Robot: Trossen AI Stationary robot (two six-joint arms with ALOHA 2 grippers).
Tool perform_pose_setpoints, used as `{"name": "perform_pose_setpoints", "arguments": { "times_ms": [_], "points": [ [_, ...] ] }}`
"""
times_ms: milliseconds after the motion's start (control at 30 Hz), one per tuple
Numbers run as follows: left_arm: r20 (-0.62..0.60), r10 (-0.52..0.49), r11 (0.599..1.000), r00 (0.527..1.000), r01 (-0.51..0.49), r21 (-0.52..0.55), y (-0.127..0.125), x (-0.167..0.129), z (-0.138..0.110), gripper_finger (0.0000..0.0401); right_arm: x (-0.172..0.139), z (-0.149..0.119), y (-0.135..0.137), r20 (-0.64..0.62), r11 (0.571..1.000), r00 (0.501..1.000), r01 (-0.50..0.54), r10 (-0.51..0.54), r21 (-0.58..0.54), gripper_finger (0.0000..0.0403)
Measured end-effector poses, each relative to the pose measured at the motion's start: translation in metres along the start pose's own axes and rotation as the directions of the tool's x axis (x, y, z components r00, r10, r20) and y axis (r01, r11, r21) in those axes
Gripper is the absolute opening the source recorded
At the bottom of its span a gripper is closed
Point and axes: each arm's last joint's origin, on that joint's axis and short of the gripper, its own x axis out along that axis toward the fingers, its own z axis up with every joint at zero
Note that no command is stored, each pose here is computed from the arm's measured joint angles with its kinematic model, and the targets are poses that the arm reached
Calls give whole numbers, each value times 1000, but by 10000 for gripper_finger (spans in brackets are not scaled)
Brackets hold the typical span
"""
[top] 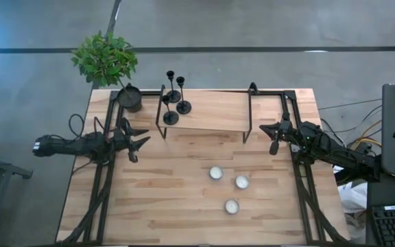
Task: Pick & Place candle stick holders
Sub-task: Put the red patterned scented candle on the shelf
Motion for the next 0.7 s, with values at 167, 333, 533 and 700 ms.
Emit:
{"name": "perform_pose_setpoints", "arguments": {
  "times_ms": [167, 333, 533, 700],
  "points": [
    [-2, 0, 1000, 1000, 0, 1, 0, 0, 0, 142, 0, 0, 0, 0, 1000, 1000, 0, 0, 0, 8],
    [-5, 0, 1000, 1000, 0, 2, 0, 0, -1, 142, 0, 0, 0, 0, 1000, 1000, 0, 0, 0, 8],
    [-7, 1, 1000, 1000, -1, 4, 0, 0, -1, 142, 0, 0, 0, 0, 1000, 1000, 0, 0, 0, 8],
    [-8, 1, 1000, 1000, -1, 4, 0, 0, -1, 142, 0, 0, 0, 0, 1000, 1000, 0, 0, 0, 8]
  ]
}}
